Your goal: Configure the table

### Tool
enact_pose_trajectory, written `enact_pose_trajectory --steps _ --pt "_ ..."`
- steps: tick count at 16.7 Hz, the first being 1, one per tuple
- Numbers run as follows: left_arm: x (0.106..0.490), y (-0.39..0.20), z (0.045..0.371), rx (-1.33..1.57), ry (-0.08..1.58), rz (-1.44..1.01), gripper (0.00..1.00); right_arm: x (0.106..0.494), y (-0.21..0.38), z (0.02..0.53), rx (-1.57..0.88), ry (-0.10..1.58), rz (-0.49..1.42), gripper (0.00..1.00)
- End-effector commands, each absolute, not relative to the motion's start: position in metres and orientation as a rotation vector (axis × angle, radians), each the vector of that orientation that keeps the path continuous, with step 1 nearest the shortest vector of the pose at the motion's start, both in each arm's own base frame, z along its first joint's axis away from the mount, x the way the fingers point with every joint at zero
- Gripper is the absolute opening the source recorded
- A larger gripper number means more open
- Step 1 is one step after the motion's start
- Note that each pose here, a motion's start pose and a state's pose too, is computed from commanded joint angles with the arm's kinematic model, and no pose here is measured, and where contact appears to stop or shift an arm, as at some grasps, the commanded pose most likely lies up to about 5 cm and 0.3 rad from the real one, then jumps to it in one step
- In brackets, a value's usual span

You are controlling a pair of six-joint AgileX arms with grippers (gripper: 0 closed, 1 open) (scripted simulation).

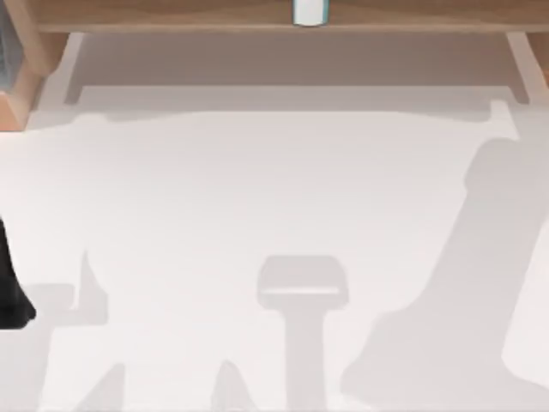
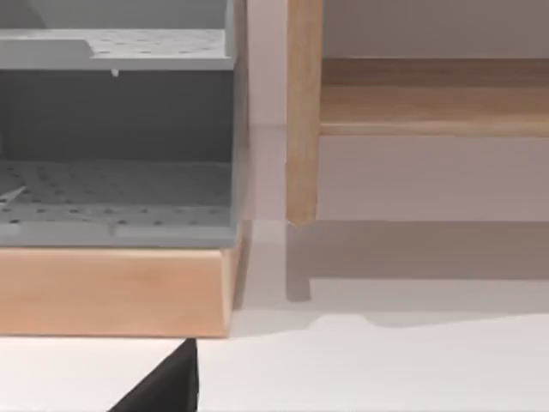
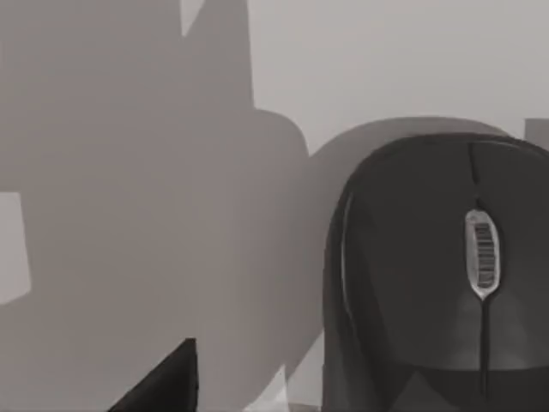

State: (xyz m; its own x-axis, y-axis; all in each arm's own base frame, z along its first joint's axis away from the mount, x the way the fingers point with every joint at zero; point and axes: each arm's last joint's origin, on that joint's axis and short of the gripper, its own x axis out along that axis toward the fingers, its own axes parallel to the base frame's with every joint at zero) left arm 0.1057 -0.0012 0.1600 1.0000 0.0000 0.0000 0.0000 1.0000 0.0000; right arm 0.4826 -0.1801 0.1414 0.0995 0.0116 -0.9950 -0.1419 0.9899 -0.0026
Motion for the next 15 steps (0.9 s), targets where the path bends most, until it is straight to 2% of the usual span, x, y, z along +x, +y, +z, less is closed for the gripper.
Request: enact_pose_trajectory --steps 5,15 --pt "0.1057 -0.0012 0.1600 0.000 0.000 0.000 1.00 0.4829 -0.1803 0.1399 -0.106 1.468 0.114 1.00" --pt "0.1057 -0.0012 0.1600 0.000 0.000 0.000 1.00 0.4829 -0.1803 0.1399 -0.106 1.468 0.114 0.25"
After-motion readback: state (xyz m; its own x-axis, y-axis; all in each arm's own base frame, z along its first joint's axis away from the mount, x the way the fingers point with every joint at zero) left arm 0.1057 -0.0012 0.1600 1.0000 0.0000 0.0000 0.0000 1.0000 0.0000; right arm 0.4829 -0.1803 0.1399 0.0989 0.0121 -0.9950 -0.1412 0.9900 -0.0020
